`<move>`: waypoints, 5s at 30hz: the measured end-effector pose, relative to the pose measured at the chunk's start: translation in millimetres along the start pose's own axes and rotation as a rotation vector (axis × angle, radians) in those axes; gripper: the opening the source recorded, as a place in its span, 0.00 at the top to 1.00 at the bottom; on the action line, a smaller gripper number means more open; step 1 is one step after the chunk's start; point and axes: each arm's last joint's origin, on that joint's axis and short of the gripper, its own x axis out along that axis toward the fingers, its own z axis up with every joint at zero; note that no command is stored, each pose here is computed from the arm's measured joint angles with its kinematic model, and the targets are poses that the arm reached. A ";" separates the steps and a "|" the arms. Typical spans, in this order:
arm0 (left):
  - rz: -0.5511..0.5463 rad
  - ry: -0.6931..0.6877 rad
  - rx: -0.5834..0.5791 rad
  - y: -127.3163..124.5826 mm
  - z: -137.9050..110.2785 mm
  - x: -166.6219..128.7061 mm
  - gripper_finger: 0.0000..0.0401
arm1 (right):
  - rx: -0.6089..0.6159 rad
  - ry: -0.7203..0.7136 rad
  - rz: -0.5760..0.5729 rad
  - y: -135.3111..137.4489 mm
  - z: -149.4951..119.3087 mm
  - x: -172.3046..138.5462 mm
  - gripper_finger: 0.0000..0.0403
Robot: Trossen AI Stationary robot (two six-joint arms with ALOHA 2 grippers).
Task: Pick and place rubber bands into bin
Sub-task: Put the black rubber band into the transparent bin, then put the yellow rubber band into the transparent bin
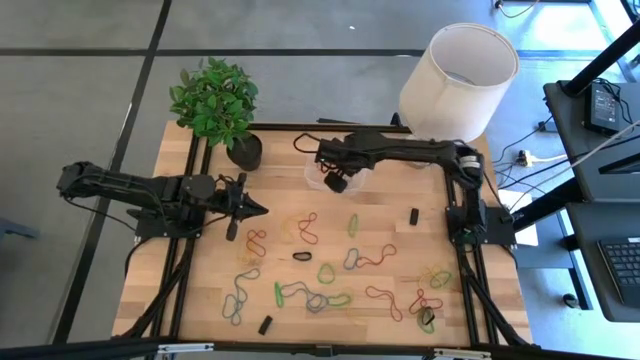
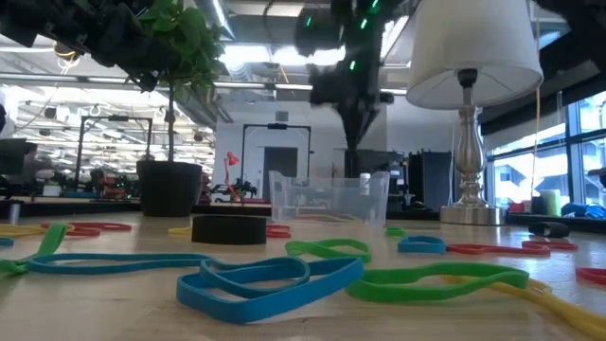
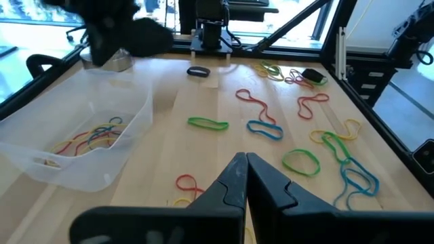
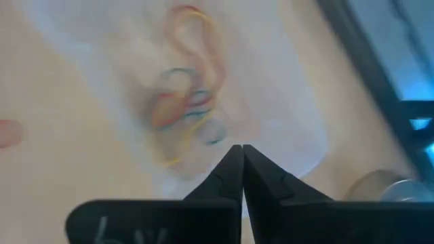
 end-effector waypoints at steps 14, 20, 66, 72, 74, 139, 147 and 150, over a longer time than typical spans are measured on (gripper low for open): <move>0.029 0.071 -0.073 0.8 -6.9 10.6 1.00 | 0.068 -0.253 0.364 25.2 -140.2 -65.3 0.99; 0.063 0.194 -0.053 -10.1 3.2 25.0 1.00 | -0.009 -0.292 0.490 29.1 -200.9 -64.6 1.00; 0.270 0.817 -0.103 -100.5 4.2 184.3 0.66 | -0.106 -0.433 0.758 0.9 -286.6 -24.3 0.99; 0.240 0.934 -0.146 -85.1 -17.8 202.6 0.59 | -0.089 -0.428 0.762 1.0 -286.5 -24.4 0.99; 0.225 0.941 -0.165 -81.4 -22.1 208.6 0.59 | -0.081 -0.424 0.764 1.0 -286.5 -24.4 0.99; 0.241 1.015 0.168 175.7 83.3 273.1 0.69 | 0.125 -0.486 0.718 -10.7 -258.9 -17.5 0.99; 0.347 0.857 0.004 150.0 133.2 243.9 0.72 | 0.125 -0.483 0.720 -10.7 -259.0 -17.4 0.99; 0.389 0.789 -0.084 131.7 153.2 229.5 0.77 | 0.126 -0.483 0.721 -10.7 -259.1 -17.5 0.99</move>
